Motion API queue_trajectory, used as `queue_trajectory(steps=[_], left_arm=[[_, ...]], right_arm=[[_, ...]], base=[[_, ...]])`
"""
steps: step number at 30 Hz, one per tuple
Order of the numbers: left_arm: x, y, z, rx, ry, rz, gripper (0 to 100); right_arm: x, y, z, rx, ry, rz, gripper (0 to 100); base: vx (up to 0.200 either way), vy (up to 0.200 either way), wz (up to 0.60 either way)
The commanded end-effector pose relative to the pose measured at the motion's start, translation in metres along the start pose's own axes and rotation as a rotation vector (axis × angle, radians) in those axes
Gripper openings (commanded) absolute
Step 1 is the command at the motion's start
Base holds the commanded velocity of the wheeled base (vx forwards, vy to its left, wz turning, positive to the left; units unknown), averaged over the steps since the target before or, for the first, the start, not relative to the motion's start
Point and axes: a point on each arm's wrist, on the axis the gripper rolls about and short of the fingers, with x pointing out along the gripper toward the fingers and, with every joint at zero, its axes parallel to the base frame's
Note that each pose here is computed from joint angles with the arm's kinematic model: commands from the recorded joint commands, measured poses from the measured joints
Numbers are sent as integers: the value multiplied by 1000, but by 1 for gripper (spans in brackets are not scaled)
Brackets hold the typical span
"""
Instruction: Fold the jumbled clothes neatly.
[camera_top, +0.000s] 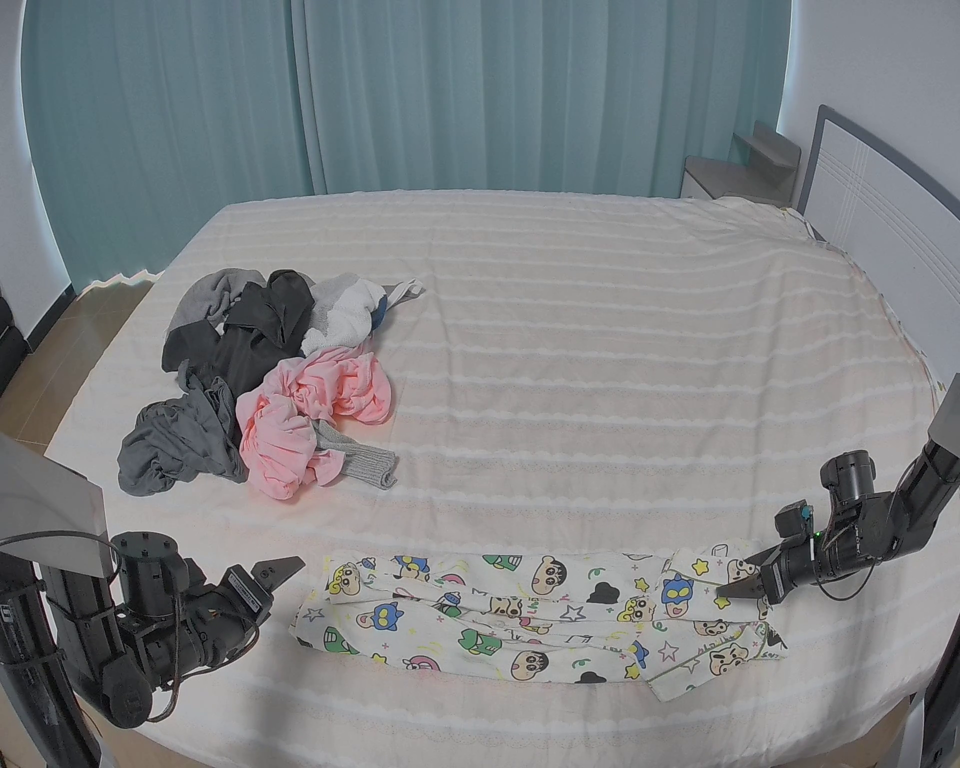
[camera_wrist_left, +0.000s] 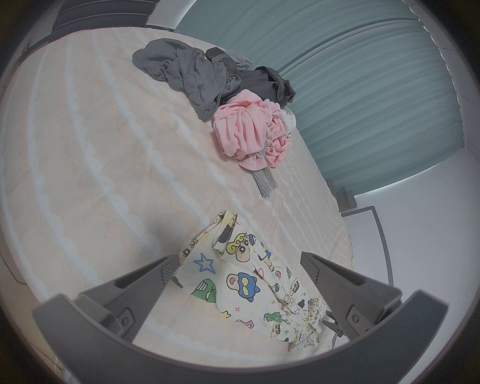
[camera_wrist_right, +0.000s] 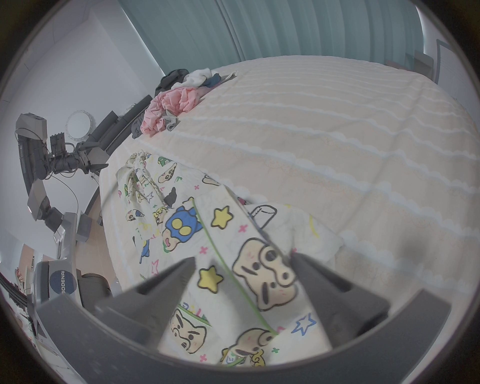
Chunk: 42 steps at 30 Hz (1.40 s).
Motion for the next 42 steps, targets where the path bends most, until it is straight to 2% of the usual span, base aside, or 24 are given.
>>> queue_trajectory(steps=[1, 7, 19, 26, 32, 42], left_arm=[[-2, 1, 0, 0, -2, -1, 100], [-2, 1, 0, 0, -2, -1, 100], [-2, 1, 0, 0, -4, 0, 100], [-2, 1, 0, 1, -4, 0, 100], [-2, 1, -1, 1, -3, 1, 100], [-2, 1, -1, 2, -2, 2, 100]], right_arm=[[2, 0, -1, -2, 11, -7, 0], [0, 2, 1, -11, 4, -11, 0], [-26, 14, 23, -85, -85, -40, 0], [-15, 24, 36, -139, -108, -18, 0], [-2, 15, 47, -150, -99, -75, 0], [18, 9, 43, -135, -56, -76, 0]], base=[[0, 0, 0], [0, 0, 0], [0, 0, 0], [0, 0, 0], [0, 0, 0], [0, 0, 0]])
